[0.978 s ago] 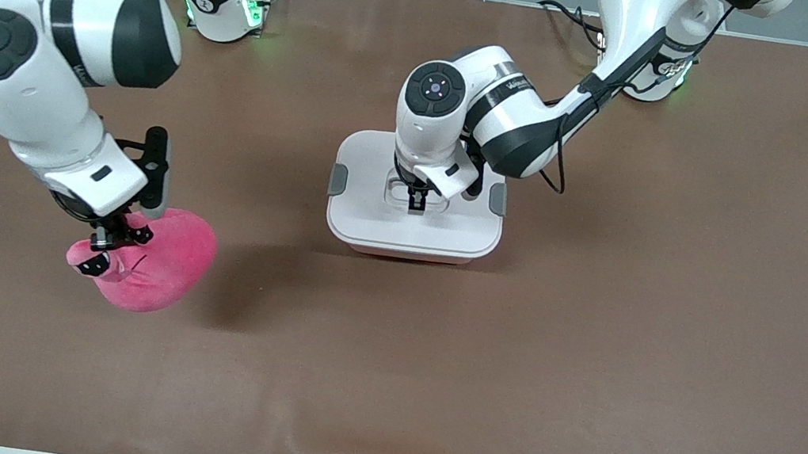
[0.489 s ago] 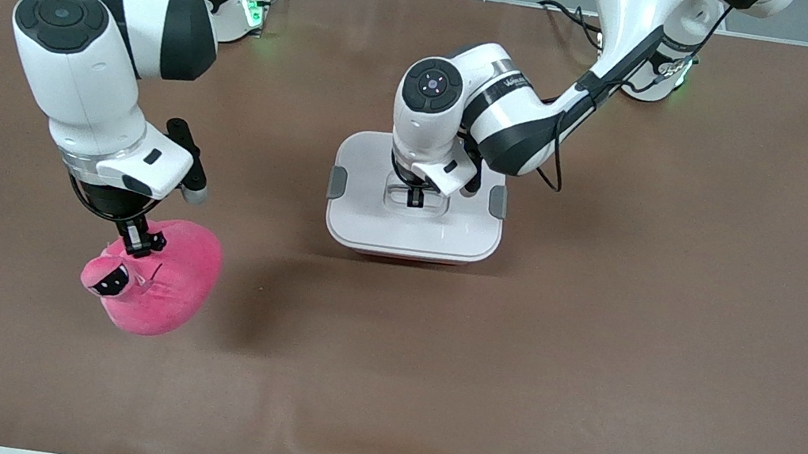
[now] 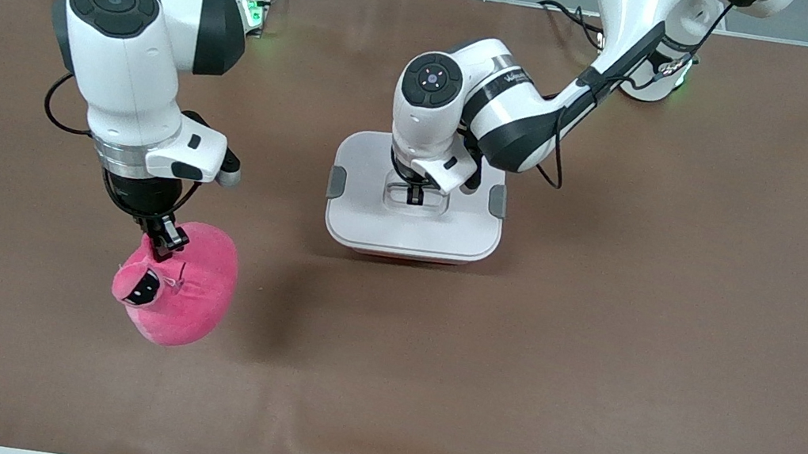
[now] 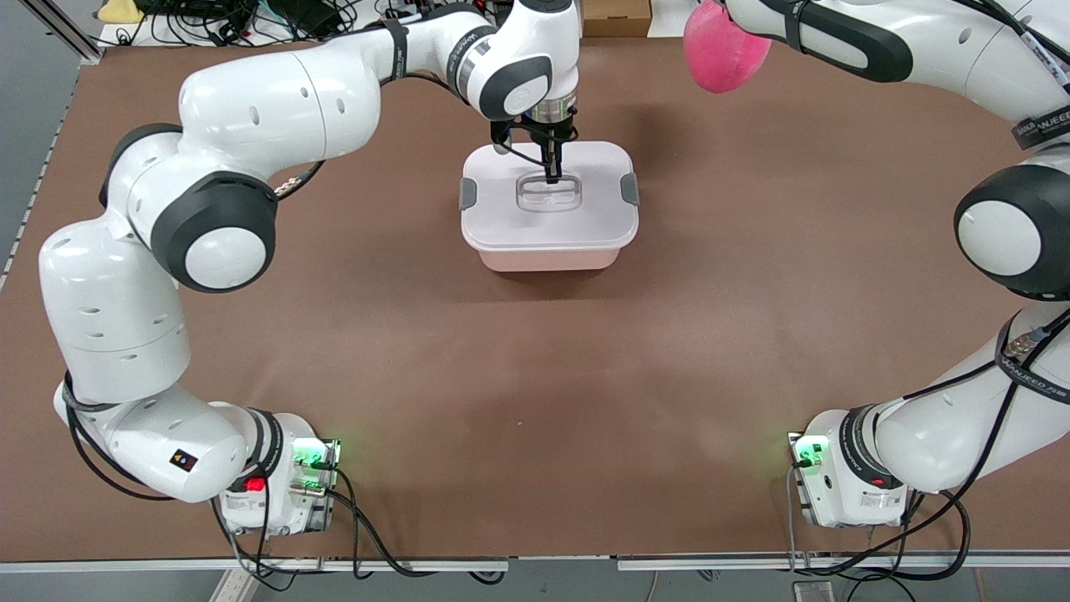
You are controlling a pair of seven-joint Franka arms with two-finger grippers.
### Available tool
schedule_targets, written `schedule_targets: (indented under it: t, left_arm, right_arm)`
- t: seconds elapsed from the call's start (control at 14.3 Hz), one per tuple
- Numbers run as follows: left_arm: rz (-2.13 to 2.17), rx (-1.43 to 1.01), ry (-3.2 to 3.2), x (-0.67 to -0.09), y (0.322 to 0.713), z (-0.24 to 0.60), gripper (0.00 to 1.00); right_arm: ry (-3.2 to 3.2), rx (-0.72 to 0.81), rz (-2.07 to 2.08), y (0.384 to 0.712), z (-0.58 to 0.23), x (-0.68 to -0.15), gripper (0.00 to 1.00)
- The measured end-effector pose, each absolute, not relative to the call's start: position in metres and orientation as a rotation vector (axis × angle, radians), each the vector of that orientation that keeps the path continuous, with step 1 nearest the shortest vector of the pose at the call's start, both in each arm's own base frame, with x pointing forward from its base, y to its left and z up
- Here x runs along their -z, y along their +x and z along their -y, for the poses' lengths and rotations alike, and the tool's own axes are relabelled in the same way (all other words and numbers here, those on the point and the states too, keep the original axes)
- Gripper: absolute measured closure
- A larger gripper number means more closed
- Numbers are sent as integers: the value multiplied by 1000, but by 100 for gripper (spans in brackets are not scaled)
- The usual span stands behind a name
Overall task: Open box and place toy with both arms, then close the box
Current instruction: 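Grasp the plush with the right gripper while the left gripper grips the handle, then lift the lid off with the left gripper while the right gripper carries the plush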
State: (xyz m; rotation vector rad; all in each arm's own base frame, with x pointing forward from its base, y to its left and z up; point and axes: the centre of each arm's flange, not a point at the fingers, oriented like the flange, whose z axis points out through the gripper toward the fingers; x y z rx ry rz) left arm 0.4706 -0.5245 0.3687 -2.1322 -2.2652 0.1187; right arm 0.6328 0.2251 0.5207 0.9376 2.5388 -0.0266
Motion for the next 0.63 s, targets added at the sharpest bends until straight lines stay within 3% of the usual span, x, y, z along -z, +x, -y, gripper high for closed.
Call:
schedule_targets:
  t: [0.63]
  left_arm:
    - [2308,-82,-2139,-418,468,516,93]
  right_arm:
    - [812,51,-2616,605,-267,-508,87]
